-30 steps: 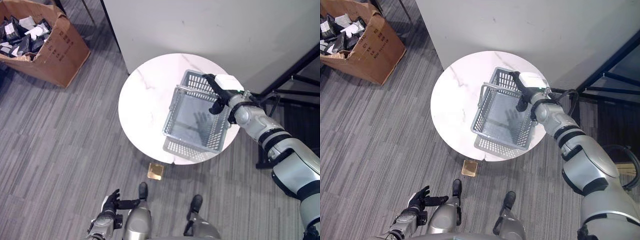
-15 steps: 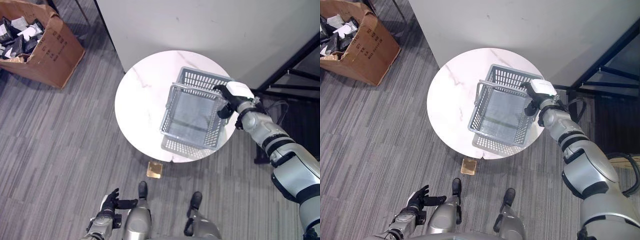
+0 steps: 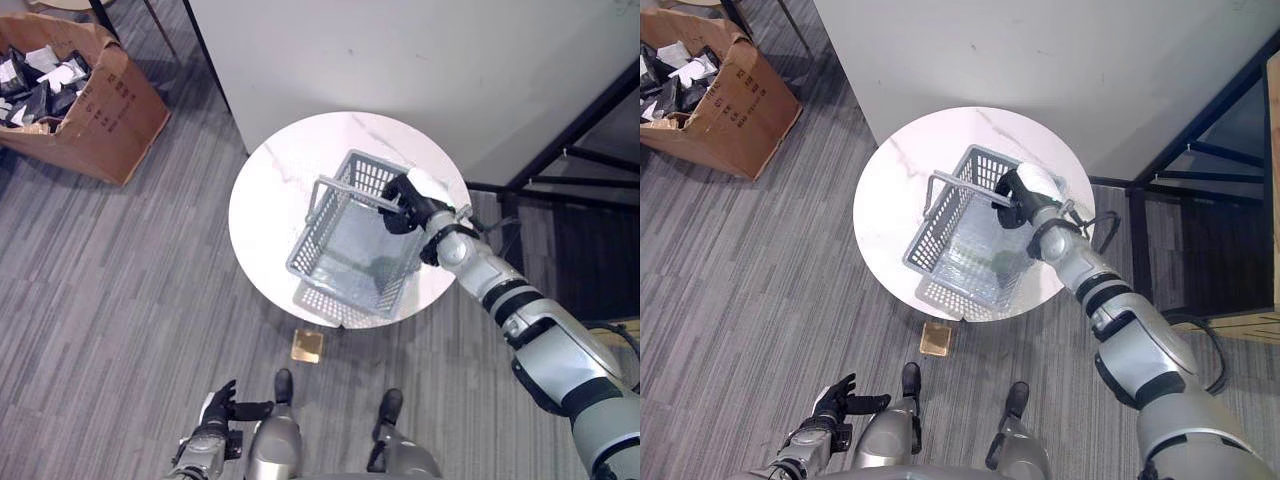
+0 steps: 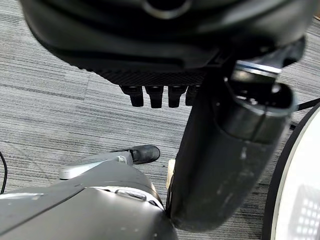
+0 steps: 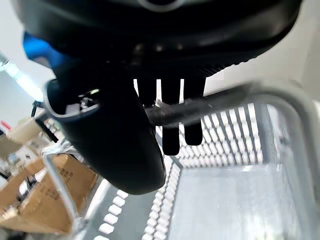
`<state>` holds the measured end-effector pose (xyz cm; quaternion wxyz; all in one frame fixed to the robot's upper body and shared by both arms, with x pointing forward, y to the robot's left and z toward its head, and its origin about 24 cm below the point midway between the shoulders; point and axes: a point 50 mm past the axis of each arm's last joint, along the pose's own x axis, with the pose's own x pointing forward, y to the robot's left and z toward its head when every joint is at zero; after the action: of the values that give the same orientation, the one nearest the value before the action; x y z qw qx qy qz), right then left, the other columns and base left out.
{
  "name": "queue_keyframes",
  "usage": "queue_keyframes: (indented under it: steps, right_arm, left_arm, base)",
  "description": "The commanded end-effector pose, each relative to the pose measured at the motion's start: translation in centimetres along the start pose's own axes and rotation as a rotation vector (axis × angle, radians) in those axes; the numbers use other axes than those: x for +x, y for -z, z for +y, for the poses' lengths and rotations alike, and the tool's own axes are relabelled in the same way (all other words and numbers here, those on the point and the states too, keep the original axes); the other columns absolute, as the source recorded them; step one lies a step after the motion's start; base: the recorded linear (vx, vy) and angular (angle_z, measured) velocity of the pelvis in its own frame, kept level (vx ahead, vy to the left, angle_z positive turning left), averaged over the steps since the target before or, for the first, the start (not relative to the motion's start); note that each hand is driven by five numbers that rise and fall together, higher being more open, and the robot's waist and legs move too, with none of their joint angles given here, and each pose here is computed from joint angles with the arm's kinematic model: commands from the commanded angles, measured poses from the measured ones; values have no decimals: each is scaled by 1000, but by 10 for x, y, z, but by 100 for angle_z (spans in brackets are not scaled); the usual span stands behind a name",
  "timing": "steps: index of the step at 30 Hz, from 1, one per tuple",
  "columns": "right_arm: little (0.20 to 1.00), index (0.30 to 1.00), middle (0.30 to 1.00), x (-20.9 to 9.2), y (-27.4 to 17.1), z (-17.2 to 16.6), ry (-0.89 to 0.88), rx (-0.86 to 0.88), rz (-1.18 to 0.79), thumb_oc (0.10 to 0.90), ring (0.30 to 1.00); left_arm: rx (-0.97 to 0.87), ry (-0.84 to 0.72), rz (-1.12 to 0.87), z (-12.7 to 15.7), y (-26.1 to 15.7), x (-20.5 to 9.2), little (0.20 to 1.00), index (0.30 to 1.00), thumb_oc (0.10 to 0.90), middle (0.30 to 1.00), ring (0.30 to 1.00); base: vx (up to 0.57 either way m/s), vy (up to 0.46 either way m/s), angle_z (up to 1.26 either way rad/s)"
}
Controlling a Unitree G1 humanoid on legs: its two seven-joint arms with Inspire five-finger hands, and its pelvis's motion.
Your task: Get the vegetables into the basket
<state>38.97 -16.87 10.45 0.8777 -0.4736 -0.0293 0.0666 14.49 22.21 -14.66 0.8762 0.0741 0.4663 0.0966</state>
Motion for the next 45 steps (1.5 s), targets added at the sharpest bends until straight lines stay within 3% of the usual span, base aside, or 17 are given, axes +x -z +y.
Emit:
queue_keyframes:
  steps: [1, 7, 13, 25, 40, 45]
  right_arm:
    - [300, 300, 300, 12, -26, -48, 187, 92, -98, 400, 300]
    - [300, 300, 300, 6, -24, -49, 204, 143, -124, 400, 300]
    - [300, 300, 300, -14, -43, -54, 235, 279, -294, 400, 300]
    - [300, 300, 300, -71, -68, -68, 96, 130, -607, 400, 300]
    - [300, 300, 300, -106, -54, -72, 86, 186, -636, 400, 300]
    - [300, 300, 300, -113, -45, -75, 80, 180, -608, 400, 300]
  left_arm:
    - [142, -7, 106, 6, 33, -8, 1000, 1000, 900, 1000, 1000]
    - [152, -12, 128, 9, 39, -10, 1000, 1000, 900, 1000, 1000]
    - [162, -26, 165, 14, 48, -12, 1000, 1000, 900, 1000, 1000]
    - [177, -29, 231, 29, 65, -19, 1000, 1000, 900, 1000, 1000]
    - [131, -32, 199, 34, 60, -17, 1000, 1000, 900, 1000, 1000]
    - [195, 2, 146, 30, 48, -13, 1000, 1000, 900, 1000, 1000]
  base:
    - [-4, 0, 5]
    - [-2, 0, 2]
    - [2, 0, -2]
    - [3, -5, -5]
    - [0, 25, -5]
    - [-84, 199, -11]
